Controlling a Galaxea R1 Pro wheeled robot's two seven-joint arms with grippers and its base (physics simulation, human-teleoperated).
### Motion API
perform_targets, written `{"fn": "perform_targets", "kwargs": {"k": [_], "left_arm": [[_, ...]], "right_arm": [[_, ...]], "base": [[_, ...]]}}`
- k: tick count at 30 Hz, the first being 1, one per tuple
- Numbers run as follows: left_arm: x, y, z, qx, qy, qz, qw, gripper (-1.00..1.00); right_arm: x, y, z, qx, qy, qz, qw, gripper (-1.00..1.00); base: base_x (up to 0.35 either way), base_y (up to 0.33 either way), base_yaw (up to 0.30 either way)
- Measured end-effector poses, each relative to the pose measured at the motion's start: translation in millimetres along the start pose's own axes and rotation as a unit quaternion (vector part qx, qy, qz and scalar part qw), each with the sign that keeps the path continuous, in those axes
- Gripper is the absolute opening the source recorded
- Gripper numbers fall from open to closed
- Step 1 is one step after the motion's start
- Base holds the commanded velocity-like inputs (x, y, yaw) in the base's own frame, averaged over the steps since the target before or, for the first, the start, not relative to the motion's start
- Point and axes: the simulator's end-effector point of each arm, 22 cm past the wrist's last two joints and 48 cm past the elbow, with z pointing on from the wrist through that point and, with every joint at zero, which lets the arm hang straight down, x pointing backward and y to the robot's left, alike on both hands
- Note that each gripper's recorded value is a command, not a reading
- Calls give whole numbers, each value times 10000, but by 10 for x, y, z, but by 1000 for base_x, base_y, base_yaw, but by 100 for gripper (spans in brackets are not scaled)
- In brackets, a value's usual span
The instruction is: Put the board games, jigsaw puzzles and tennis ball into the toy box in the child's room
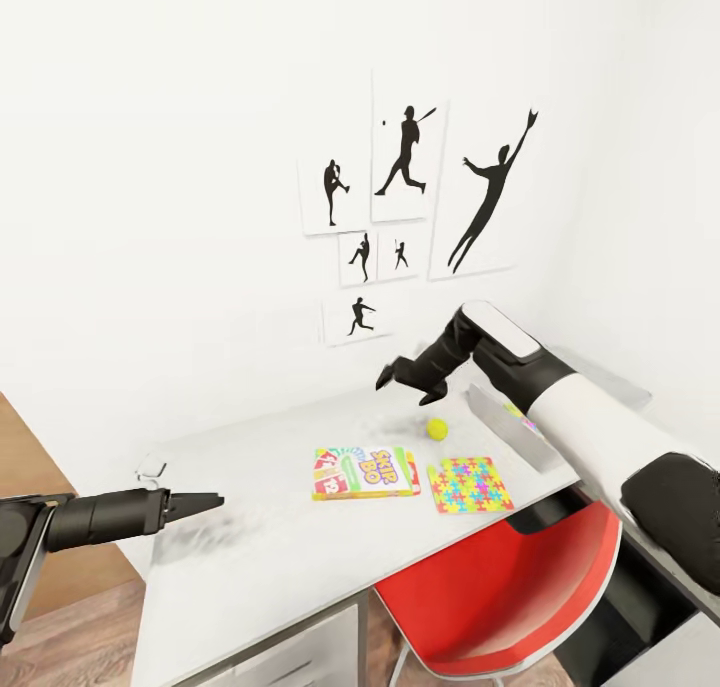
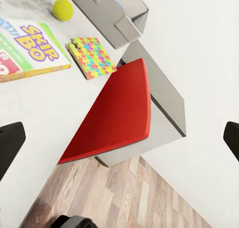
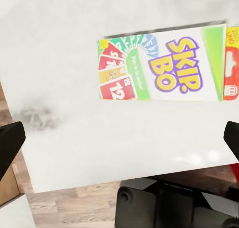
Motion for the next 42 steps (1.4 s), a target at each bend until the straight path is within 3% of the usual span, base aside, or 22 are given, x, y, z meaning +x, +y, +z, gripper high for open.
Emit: {"fn": "perform_targets", "kwargs": {"k": [8,16,20,25,35,42], "left_arm": [[-6,3,-9,-4,-15,-2,10000,100],[-8,3,-10,-5,-18,-2,10000,100],[-22,11,-29,-20,-52,-5,10000,100],[-39,21,-54,-40,-95,-9,9999,100],[-44,25,-60,-46,-106,-10,9999,100],[-44,24,-61,-44,-108,-10,9999,100]], "right_arm": [[111,155,107,466,81,-272,9985,100],[25,-148,147,1309,-151,-286,9909,100],[-83,-201,152,1645,-490,-219,9849,100],[-143,-160,163,1759,-728,-128,9816,100],[-144,-121,172,1806,-781,-153,9803,100],[-46,169,257,1687,-727,-330,9824,100]], "base": [[0,2,0],[0,0,0],[0,0,0],[0,0,0],[0,0,0],[0,0,0]]}}
